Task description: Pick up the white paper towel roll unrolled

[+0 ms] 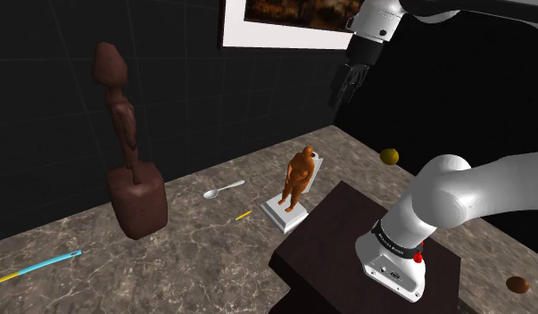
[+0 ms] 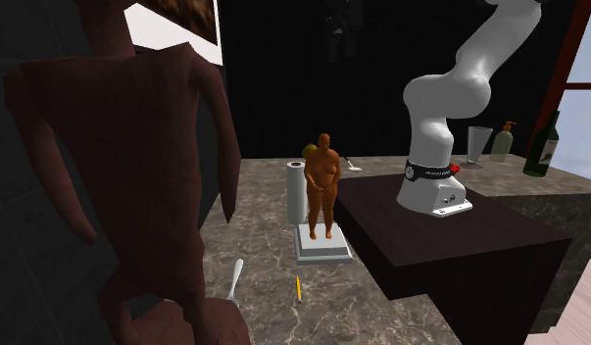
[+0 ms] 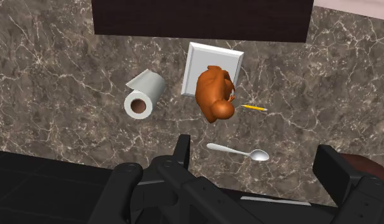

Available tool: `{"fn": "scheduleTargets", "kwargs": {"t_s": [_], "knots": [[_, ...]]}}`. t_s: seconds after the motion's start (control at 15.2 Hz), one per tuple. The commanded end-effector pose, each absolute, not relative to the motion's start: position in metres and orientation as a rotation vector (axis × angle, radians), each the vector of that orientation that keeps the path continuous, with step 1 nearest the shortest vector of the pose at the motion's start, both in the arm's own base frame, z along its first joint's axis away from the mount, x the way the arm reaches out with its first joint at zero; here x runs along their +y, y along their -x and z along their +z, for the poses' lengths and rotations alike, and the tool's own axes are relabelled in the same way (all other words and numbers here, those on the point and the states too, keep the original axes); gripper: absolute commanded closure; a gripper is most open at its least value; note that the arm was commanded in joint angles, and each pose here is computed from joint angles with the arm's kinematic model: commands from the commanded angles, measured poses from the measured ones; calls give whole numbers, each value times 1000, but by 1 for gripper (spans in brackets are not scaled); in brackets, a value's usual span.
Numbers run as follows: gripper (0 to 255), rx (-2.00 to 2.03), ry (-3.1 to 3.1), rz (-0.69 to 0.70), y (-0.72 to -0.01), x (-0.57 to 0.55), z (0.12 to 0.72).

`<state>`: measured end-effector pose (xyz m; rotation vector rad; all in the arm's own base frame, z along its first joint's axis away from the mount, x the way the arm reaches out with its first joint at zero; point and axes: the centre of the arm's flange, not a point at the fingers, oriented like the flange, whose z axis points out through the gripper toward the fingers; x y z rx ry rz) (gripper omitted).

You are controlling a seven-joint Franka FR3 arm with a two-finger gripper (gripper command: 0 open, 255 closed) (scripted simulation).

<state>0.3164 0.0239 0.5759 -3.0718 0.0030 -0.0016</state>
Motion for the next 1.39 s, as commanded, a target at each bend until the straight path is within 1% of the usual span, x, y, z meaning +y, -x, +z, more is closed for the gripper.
{"fn": "scheduleTargets", "kwargs": {"t_s": [0.0, 1.32], "knots": [[0, 3, 3072, -2, -316, 24, 576], [0, 117, 3111, -9, -386, -90, 352]]}}
